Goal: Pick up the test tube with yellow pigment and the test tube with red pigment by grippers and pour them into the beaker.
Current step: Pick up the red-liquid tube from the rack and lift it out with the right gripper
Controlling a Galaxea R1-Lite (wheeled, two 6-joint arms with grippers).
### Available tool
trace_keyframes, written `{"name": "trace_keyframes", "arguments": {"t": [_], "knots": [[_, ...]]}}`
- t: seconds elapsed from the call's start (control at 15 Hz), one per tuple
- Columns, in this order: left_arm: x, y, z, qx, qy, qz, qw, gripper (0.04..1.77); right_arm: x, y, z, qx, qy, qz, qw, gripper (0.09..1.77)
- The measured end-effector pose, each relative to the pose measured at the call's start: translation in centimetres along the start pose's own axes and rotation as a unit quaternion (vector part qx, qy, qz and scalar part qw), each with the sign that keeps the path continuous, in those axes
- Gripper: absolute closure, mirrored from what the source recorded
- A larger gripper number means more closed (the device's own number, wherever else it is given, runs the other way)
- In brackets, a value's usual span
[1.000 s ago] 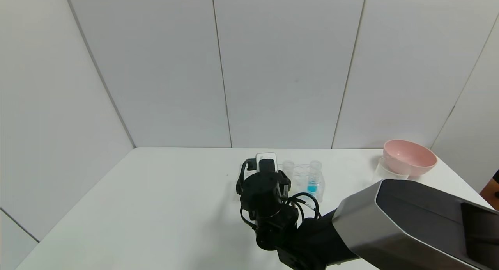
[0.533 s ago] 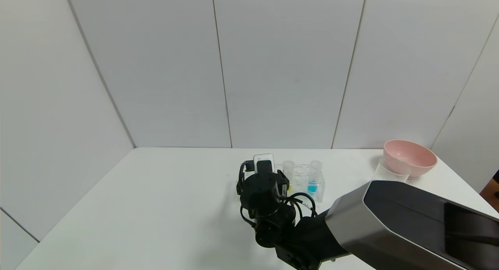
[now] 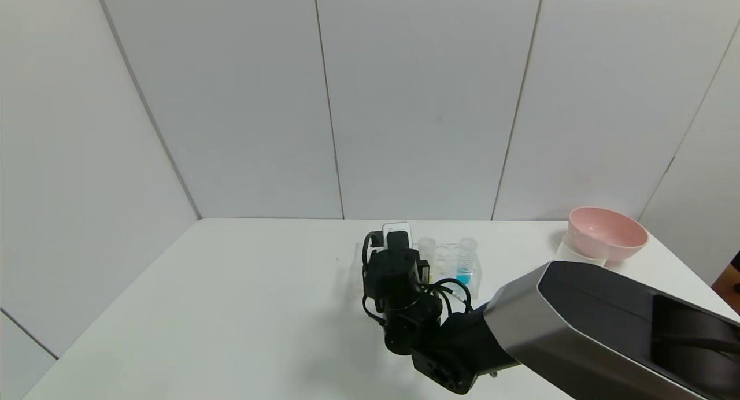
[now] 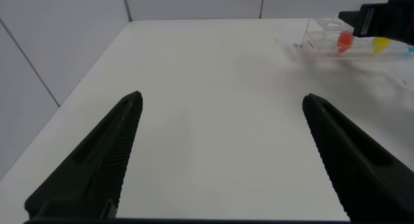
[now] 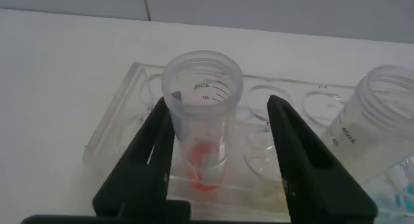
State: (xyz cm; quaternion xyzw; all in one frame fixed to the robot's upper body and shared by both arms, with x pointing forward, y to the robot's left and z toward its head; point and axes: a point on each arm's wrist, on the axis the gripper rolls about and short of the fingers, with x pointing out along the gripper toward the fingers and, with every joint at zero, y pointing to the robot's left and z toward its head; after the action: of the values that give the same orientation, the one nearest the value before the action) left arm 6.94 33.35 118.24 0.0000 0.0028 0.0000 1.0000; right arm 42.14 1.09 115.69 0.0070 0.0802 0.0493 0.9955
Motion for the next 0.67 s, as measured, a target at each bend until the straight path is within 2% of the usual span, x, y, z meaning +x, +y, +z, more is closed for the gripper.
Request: {"name": "trace_keyframes", "arguments": {"t": [0.13, 0.2, 0.27, 0.67], "knots": [[0.0, 0.0, 0.0, 0.0, 0.0, 0.0, 1.0, 0.05, 0.03, -0.01, -0.07, 0.0, 0.001, 0.001, 1.0, 1.06], [0.0, 0.0, 0.0, 0.0, 0.0, 0.0, 1.0, 0.05, 0.03, 0.0, -0.08, 0.0, 0.001, 0.003, 1.0, 1.25], [0.0, 0.0, 0.0, 0.0, 0.0, 0.0, 1.0, 0.05, 0.05, 0.03, -0.16, 0.0, 0.002, 0.002, 1.0, 1.35], [0.0, 0.0, 0.0, 0.0, 0.0, 0.0, 1.0, 0.05, -0.05, 0.14, -0.25, -0.002, 0.005, 0.002, 1.0, 1.35]]}}
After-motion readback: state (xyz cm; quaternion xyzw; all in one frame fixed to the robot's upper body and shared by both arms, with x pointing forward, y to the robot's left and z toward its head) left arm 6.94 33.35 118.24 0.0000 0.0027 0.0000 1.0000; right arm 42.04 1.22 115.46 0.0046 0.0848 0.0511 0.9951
